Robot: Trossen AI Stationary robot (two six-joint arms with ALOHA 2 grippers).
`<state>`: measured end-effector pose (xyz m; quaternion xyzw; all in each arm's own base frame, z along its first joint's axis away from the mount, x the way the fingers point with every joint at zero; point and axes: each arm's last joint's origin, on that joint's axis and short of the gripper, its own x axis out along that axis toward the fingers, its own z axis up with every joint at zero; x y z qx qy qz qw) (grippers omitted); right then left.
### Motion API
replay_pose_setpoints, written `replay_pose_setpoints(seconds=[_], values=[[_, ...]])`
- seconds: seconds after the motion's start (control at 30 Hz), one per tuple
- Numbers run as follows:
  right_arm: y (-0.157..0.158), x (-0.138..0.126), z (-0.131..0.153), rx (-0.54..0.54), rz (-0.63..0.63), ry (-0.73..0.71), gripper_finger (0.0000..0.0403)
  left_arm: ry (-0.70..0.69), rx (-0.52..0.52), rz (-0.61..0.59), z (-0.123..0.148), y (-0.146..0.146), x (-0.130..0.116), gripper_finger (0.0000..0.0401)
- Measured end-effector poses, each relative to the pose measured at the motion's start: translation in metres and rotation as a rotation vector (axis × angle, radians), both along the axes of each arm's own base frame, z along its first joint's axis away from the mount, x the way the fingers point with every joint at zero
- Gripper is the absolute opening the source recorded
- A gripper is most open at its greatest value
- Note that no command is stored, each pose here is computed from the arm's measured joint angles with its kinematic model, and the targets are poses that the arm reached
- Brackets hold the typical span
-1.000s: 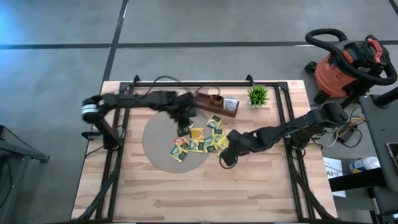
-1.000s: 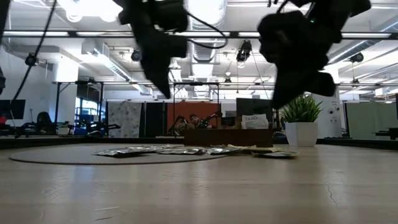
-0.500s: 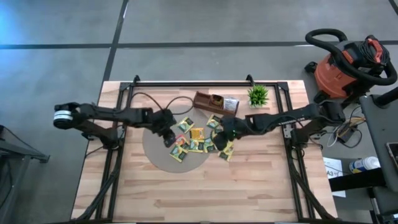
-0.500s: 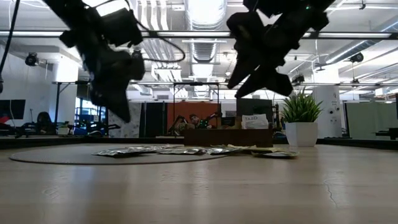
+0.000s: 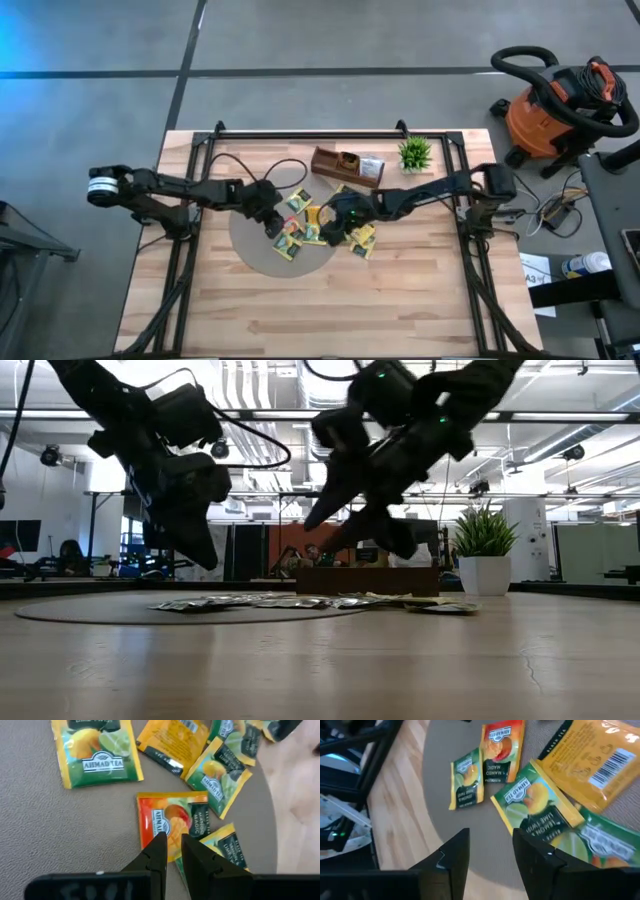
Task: Pick & Place Tea
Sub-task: Put the red tea sachet into the middle compartment of the wooden organizer
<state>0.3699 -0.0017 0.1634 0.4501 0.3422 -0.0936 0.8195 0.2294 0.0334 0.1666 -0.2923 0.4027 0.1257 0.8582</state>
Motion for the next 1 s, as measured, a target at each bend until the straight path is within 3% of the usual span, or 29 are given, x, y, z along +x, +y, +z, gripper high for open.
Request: replay_pose_setpoints(seconds=[0.27,0.47,0.57,1.0], values=[[-0.001,0.048,-0.001,-0.063,0.06,-0.042,0.0142,0.017,-0.012,-0.007,-0.011,-0.001,-0.002,0.005],[-0.002,0.069,-0.013,-0.077,0.093,0.107,0.015,0.031,-0.043,-0.012,-0.028,-0.001,0.001,0.005],[-0.003,0.071,-0.016,-0.079,0.096,0.175,0.0153,0.045,-0.061,-0.005,-0.036,-0.001,0.004,0.005],[-0.01,0.072,-0.015,-0.083,-0.045,0.235,0.0157,0.094,-0.147,0.031,-0.053,-0.003,0.007,0.005]])
